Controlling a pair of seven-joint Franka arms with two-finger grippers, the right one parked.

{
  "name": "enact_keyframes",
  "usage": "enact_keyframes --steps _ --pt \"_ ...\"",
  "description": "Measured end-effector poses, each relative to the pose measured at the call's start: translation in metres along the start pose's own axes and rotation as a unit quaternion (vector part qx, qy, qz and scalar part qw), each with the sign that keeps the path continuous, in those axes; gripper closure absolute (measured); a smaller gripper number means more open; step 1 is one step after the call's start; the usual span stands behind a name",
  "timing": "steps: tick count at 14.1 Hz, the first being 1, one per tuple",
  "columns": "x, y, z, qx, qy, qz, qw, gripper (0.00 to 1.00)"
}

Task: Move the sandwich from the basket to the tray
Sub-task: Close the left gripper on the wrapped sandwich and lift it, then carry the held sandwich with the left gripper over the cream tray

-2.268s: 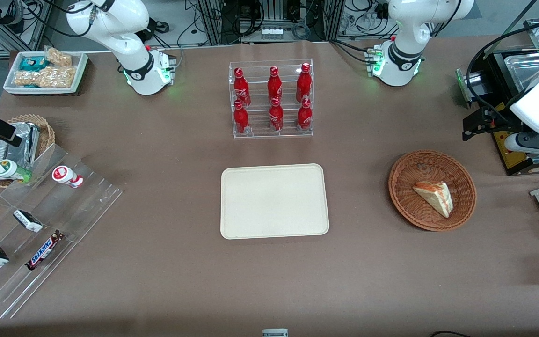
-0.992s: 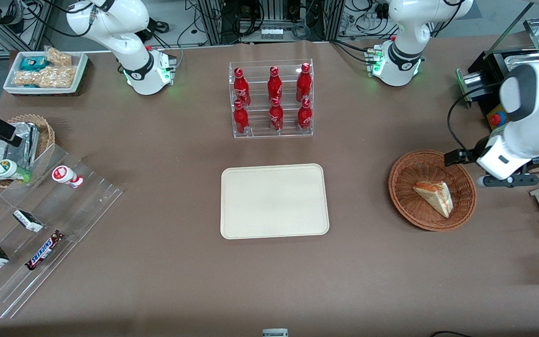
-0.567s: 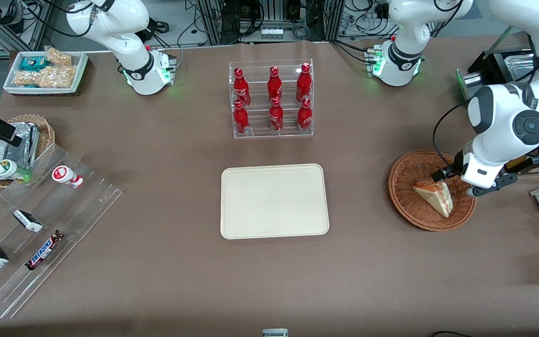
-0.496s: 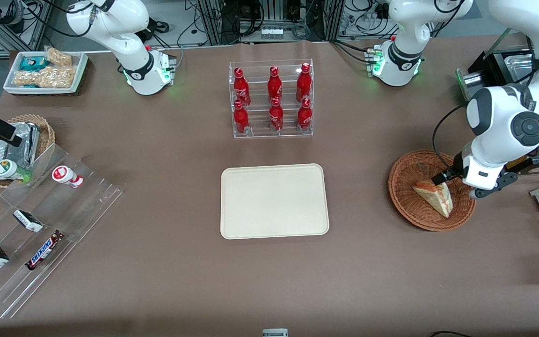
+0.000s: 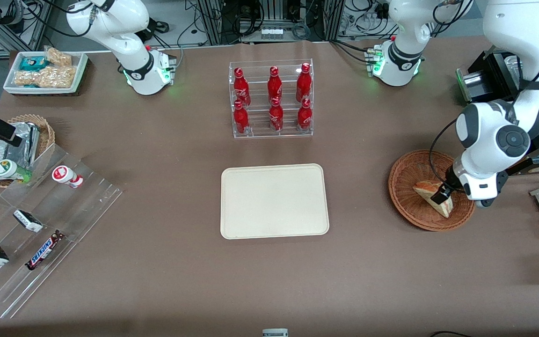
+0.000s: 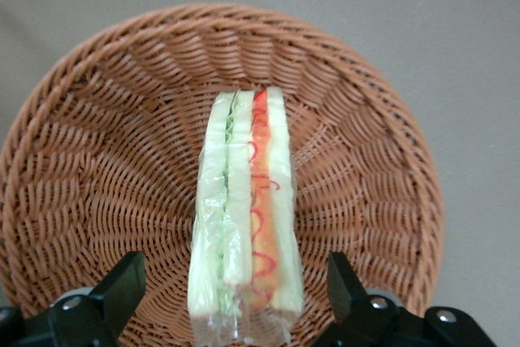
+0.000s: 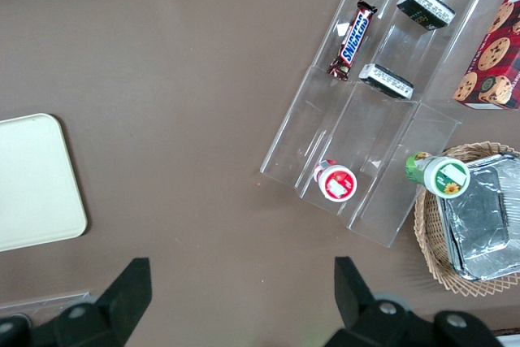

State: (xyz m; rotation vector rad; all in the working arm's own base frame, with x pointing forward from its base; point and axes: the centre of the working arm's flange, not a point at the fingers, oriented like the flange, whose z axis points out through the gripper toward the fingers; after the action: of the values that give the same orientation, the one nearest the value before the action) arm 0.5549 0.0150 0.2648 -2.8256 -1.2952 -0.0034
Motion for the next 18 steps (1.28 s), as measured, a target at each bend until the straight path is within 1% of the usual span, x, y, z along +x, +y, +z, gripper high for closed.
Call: enact_keyframes --steps 1,2,3,5,6,7,9,11,12,14,15,18 --pt "0.000 0.000 0.005 0.002 -0.003 -0.003 1.0000 0.12" --pt "0.000 0.001 0.007 0.004 -0.004 -0.011 0.9999 0.26" --pt "0.001 0.002 0.008 0.003 -0.004 -0.027 0.9996 0.36" --pt "0.006 0.010 -0.002 -0.006 0.004 -0.059 0.9982 0.56" --pt "0.008 0.016 -0.010 -0.011 0.007 -0.064 0.9978 0.64" --pt "0.008 0.024 -0.019 -0.008 0.005 -0.062 0.9980 0.72" --pt "-0.008 0.050 -0.039 0.008 -0.006 -0.038 0.9992 0.76" --pt "-0.040 0.087 -0.059 0.021 -0.012 0.001 0.9997 0.78" --pt "-0.062 0.108 -0.069 0.023 -0.012 0.022 0.9994 0.78" --pt "-0.114 0.153 -0.081 0.019 -0.012 0.067 0.9975 0.80" --pt "-0.141 0.174 -0.083 0.016 -0.016 0.083 0.9963 0.84" --pt "-0.216 0.230 -0.079 -0.002 -0.032 0.130 0.9910 0.86"
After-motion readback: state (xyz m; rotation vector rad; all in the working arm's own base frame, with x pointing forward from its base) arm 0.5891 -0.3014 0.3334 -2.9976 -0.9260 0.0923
